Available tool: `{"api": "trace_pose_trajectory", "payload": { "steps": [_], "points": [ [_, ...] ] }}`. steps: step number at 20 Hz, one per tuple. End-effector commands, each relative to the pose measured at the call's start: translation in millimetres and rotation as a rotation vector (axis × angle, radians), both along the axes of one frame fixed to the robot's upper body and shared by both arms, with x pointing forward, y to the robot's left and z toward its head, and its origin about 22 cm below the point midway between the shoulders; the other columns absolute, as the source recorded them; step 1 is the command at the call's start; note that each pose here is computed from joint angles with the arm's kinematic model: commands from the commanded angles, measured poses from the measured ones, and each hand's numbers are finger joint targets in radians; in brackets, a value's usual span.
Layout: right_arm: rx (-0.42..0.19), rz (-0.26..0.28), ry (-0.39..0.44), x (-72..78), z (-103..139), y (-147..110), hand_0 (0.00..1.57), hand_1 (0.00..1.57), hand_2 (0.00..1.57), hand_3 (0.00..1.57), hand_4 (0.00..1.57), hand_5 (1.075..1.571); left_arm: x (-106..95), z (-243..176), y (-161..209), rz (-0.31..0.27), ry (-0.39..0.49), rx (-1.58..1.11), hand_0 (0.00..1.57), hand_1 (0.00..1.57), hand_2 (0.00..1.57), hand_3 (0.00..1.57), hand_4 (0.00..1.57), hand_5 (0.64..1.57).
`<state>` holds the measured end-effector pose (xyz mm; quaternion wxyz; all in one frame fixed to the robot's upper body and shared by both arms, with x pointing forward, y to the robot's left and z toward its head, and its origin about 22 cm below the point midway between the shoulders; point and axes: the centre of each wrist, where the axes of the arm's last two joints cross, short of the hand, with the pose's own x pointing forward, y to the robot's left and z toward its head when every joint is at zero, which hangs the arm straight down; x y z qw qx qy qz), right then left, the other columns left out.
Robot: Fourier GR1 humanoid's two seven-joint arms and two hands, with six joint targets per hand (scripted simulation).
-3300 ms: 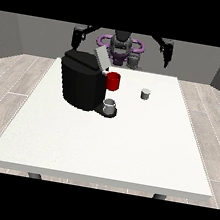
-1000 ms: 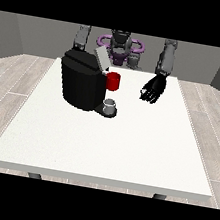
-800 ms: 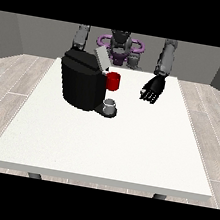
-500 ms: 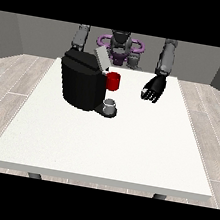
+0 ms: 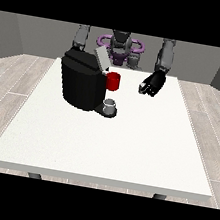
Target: Insert the coffee pod into the coffee machine and close the lid
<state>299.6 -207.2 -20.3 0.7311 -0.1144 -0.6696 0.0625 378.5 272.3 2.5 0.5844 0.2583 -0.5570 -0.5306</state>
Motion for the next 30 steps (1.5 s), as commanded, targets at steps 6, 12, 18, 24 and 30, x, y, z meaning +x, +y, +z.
{"api": "trace_pose_trajectory", "payload": {
  "steps": [6, 12, 18, 24, 30],
  "points": [
    [-0.025, -0.067, 0.054, 3.1, -24, -23, 0.0, 0.0, 0.0, 0.0, 0.0, 1.571, 30, 59, -40, -0.102, 0.057, -0.054, 1.38, 1.38, 1.38, 1.33, 0.49, 1.571],
    [-0.006, 0.014, 0.049, -4.6, -14, 13, 0.0, 0.0, 0.0, 0.0, 0.0, 1.571, 39, 79, -30, -0.093, 0.047, -0.063, 1.42, 1.42, 1.4, 1.34, 0.56, 1.571],
    [0.036, 0.052, -0.011, 2.8, 5, 31, 0.0, 0.0, 0.0, 0.0, 0.0, 1.571, 58, 142, -17, -0.096, -0.038, -0.048, 1.33, 1.33, 1.35, 1.32, 0.59, 1.571],
    [0.019, 0.065, -0.088, 21.4, 30, 3, 0.0, 0.0, 0.0, 0.0, 0.0, 1.571, 70, 191, -22, -0.058, -0.066, -0.166, 1.22, 1.22, 1.27, 1.29, 0.51, 1.571],
    [0.017, 0.031, -0.138, 27.0, 35, 17, 0.0, 0.0, 0.0, 0.0, 0.0, 1.571, 76, 219, -51, -0.061, -0.099, -0.168, 1.22, 1.22, 1.27, 1.26, 0.47, 1.571]
  ]
}}
